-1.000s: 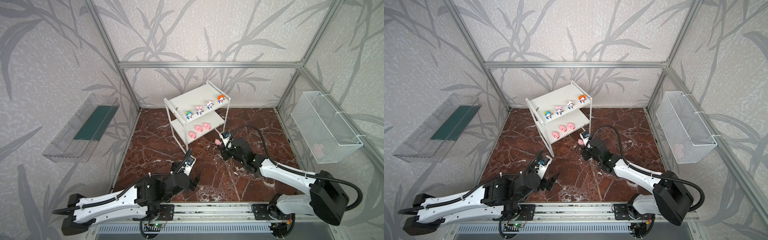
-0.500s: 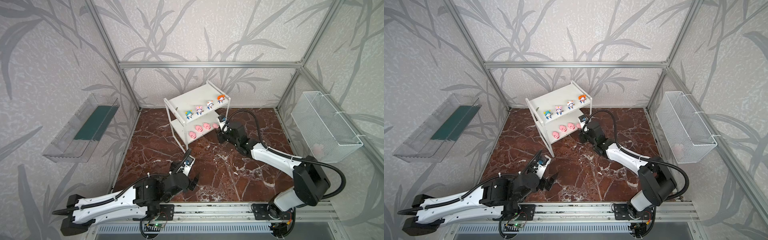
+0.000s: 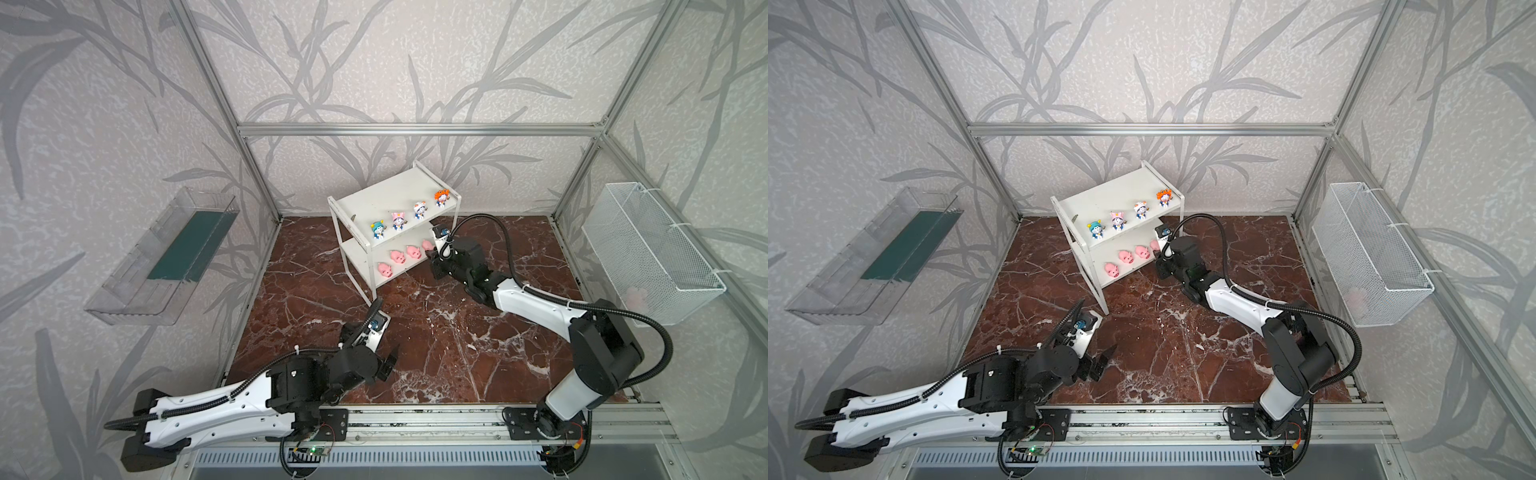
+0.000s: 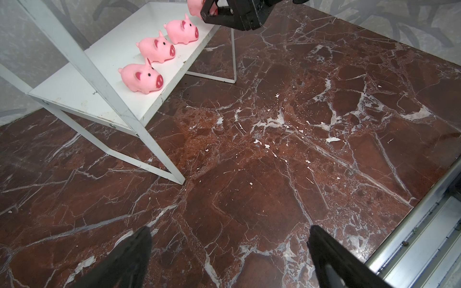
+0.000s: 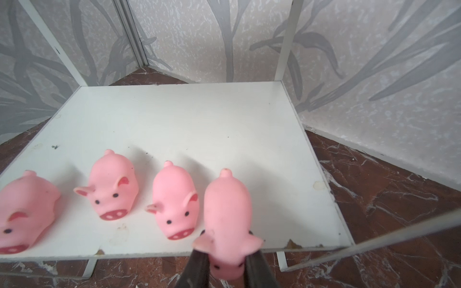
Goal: Place and organize the plastic toys onto the shelf
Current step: 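Carry the pink pig with the right gripper to the shelf's lower tier, then lower the pig beside the other pigs and open the right gripper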
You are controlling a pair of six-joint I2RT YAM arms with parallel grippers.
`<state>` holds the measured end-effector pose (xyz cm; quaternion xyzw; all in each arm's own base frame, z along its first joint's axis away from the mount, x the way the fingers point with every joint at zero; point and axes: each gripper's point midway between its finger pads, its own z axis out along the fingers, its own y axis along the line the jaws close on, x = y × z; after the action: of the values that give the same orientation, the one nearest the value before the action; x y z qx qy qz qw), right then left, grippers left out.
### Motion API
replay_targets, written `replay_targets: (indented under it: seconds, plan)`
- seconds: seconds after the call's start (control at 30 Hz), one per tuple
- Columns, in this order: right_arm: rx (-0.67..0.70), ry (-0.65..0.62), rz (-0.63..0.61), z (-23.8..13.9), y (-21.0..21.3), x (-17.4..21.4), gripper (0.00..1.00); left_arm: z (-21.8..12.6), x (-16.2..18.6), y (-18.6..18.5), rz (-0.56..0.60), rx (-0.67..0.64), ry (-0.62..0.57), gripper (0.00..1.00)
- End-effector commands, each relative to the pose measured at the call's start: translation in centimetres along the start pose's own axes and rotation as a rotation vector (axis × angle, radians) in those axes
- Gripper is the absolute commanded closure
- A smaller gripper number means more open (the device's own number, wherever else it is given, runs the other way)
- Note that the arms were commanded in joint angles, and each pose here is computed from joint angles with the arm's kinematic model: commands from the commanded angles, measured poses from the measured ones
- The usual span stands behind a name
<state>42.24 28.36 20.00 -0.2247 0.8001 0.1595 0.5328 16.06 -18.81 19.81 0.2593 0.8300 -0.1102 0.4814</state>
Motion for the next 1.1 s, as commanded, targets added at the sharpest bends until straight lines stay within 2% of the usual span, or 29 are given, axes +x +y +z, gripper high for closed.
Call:
replay_targets:
  seconds: [0.0, 0.3, 0.67, 0.7, 1.07]
  plan:
    - [0.013, -0.046, 0.002, 0.6, -0.4, -1.6, 0.76, -0.2, -0.2, 0.6, 0.009, -0.025, -0.007, 0.01]
    - [0.020, -0.040, 0.009, 1.6, -0.7, -1.3, 0.73, -0.3, -0.4, 0.7, 0.013, -0.025, -0.013, 0.01]
    - [0.045, -0.014, 0.002, 1.4, -1.1, -0.3, 0.58, -0.3, -0.5, 0.7, 0.013, -0.027, -0.014, 0.01]
    - [0.046, -0.037, 0.003, 0.6, -1.1, -1.3, 0.57, -0.3, -0.5, 0.7, 0.012, -0.026, -0.015, 0.01]
    - [0.066, -0.073, 0.022, -3.6, -2.0, -2.0, 0.56, 0.0, -0.4, 0.6, 0.012, -0.022, -0.008, 0.01]
